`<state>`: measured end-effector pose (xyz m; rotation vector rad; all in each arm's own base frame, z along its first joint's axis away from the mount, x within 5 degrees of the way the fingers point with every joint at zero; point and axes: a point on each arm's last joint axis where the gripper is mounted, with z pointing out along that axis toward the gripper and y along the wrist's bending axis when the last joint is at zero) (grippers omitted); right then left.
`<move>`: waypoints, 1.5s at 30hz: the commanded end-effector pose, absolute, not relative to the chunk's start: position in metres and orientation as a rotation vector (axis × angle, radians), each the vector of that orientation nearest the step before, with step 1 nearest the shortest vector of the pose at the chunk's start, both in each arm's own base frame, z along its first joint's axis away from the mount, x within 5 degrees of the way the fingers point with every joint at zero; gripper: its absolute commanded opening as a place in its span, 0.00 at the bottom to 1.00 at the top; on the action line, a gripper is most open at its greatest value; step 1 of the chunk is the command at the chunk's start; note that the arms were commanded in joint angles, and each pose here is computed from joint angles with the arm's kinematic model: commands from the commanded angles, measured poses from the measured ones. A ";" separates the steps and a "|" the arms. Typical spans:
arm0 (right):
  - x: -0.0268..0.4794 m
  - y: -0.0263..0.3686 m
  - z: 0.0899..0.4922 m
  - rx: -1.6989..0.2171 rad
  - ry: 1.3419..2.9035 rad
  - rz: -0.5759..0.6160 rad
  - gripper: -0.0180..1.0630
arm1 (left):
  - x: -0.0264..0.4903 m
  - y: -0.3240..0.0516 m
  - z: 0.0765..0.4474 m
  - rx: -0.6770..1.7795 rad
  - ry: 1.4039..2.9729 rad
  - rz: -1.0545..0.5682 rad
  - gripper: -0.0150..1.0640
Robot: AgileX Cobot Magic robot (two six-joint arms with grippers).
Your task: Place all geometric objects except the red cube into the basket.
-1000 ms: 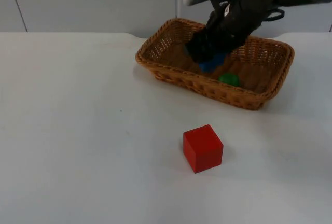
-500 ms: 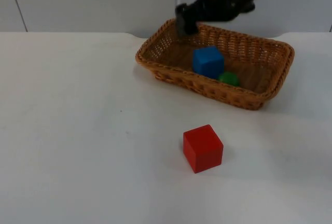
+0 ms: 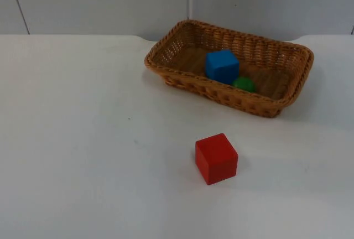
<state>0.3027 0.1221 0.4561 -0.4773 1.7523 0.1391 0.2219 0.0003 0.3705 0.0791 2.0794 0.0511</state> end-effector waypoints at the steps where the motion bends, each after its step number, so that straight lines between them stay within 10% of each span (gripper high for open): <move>1: 0.281 0.087 0.451 -0.373 1.781 0.101 0.97 | 0.221 0.000 0.373 0.066 2.056 0.041 0.98; 12: 0.213 -0.020 0.380 0.012 1.915 -0.064 0.97 | 0.210 -0.001 0.383 0.024 2.006 0.001 0.98; 18: 0.225 -0.007 0.368 -0.044 1.940 0.112 0.97 | 0.209 0.000 0.383 0.024 2.004 0.007 0.98; 45: 0.211 -0.007 0.400 -0.034 1.889 -0.049 0.97 | 0.212 0.001 0.396 -0.028 1.875 -0.004 0.98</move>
